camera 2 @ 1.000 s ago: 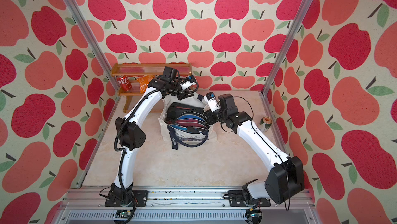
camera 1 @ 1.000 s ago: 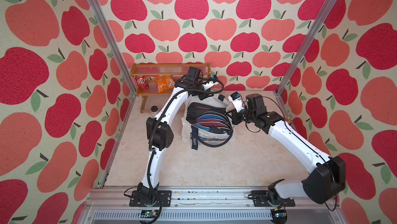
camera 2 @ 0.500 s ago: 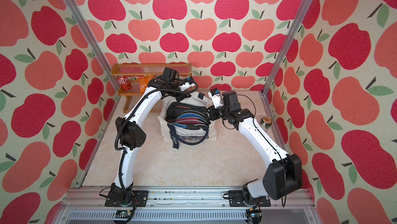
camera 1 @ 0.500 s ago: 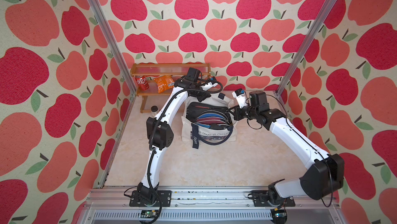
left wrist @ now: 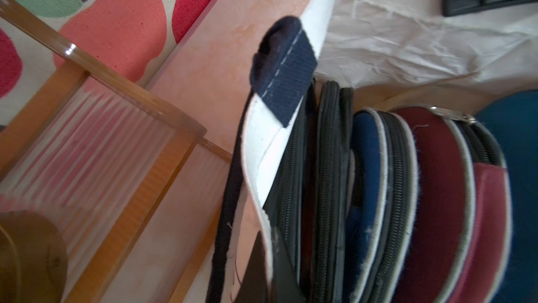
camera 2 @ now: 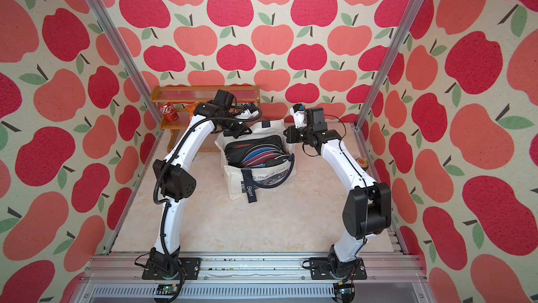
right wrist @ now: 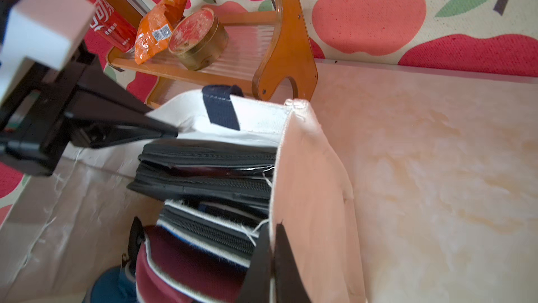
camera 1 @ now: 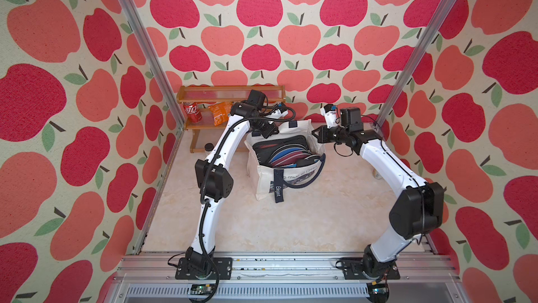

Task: Remove the ping pong set from the canvas bag
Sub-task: Move the canvas bag to the center of the board.

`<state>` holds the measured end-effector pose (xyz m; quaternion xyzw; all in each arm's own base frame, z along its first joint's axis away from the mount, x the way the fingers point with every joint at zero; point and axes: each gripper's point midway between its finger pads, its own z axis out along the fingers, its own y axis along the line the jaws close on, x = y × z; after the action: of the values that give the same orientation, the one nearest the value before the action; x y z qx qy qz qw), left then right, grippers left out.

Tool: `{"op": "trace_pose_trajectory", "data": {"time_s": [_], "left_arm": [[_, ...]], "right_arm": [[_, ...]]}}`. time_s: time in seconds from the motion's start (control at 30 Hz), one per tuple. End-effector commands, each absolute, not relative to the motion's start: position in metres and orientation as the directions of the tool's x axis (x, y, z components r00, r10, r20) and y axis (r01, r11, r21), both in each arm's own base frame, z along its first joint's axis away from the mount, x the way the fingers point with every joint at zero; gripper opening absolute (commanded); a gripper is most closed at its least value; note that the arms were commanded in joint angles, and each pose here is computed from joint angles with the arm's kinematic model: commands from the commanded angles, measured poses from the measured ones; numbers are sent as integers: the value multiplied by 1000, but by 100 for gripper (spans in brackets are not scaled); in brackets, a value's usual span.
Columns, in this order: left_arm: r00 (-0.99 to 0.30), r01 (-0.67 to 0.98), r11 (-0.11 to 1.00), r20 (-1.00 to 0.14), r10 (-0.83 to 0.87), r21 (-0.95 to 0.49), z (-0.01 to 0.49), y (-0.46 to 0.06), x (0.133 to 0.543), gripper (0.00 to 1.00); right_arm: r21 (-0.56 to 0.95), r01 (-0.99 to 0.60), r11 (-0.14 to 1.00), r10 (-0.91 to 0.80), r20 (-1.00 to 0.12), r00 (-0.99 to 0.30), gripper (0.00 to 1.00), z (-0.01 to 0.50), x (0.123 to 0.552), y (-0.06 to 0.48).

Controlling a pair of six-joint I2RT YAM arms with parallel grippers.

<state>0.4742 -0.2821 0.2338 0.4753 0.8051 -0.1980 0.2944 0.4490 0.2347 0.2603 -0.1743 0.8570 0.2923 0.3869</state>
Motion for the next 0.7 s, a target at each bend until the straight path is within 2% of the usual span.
{"op": "trace_pose_trajectory", "data": {"time_s": [0.0,0.2,0.3,0.33,0.37,0.4,0.47,0.57,0.67], "left_arm": [[-488,851,492,-619,615,-182,245,-283,436,0],[-557,811,535,-592,583,-237,249,-294,412,0],[-575,794,559,-593,563,-239,252,-296,409,0],[-579,789,567,-595,557,-236,251,-295,411,0],[-582,783,578,-597,552,-229,250,-293,413,0],[-589,774,595,-593,549,-218,247,-291,417,0],[-597,762,615,-590,544,-203,244,-286,424,0],[-623,732,649,-588,516,-207,240,-286,432,0],[-632,714,669,-598,493,-204,239,-288,438,0]], "right_arm": [[341,-613,712,-68,-836,-545,0,295,479,255],[358,-599,716,-50,-830,-556,0,297,530,272],[361,-572,736,-27,-829,-559,1,304,543,271],[358,-561,746,-20,-831,-557,13,307,545,269],[352,-542,763,-10,-832,-554,32,310,546,266],[340,-522,782,-1,-837,-547,46,314,546,260],[317,-488,813,18,-851,-524,65,325,542,249],[313,-406,858,85,-868,-490,75,344,529,226],[353,-321,879,165,-857,-488,79,356,508,203]]}}
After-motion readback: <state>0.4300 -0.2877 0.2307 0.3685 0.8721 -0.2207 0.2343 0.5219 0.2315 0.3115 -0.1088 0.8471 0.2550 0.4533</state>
